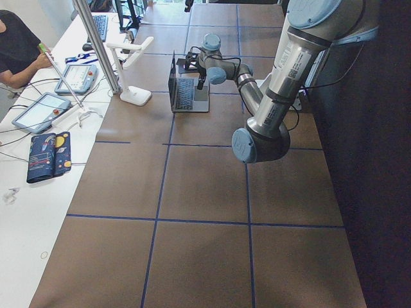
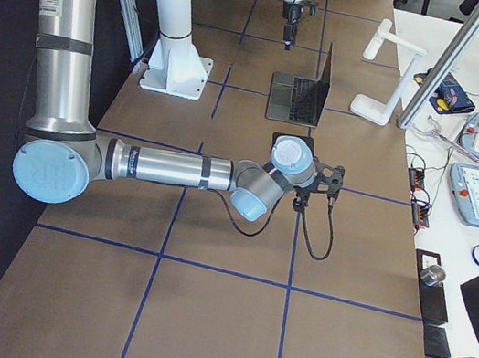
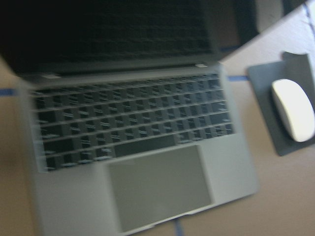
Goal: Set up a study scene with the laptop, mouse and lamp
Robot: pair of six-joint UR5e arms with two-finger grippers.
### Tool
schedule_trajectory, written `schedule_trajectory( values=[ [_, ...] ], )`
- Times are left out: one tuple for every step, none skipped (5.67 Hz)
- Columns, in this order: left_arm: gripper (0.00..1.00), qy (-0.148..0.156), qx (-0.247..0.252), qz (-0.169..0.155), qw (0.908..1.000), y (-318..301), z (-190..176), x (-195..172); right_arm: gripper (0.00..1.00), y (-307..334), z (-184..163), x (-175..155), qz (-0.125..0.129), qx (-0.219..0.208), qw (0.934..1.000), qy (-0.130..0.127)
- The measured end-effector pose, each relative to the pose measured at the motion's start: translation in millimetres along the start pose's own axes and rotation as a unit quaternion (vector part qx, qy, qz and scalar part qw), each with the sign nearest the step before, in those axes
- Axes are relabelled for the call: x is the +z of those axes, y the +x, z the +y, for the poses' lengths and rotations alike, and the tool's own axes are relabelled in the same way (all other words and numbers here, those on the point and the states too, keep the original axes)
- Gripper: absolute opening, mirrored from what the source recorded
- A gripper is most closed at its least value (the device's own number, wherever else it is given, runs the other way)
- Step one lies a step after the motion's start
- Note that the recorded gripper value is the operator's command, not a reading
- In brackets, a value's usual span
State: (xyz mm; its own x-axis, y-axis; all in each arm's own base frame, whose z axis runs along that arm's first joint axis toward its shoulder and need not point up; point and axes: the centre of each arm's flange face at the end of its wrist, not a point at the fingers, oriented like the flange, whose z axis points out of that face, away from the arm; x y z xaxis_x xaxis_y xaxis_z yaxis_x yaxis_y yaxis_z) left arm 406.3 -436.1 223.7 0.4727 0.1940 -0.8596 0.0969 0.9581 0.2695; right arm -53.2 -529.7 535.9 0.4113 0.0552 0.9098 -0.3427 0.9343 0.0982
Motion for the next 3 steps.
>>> schedule_trajectory(
  values=[
    [1.0,0.002,0.023,-0.031,0.9992,-70,-9,-23,1.0,21,-7,-10,0.026,-0.041,0.9988,-0.001],
    [1.0,0.002,0.06,-0.072,0.9956,-150,-17,-49,1.0,44,-9,-20,0.051,-0.076,0.9957,-0.015],
    [1.0,-0.003,0.106,-0.118,0.9874,-226,-20,-74,1.0,67,-8,-26,0.071,-0.104,0.9914,-0.037]
  ],
)
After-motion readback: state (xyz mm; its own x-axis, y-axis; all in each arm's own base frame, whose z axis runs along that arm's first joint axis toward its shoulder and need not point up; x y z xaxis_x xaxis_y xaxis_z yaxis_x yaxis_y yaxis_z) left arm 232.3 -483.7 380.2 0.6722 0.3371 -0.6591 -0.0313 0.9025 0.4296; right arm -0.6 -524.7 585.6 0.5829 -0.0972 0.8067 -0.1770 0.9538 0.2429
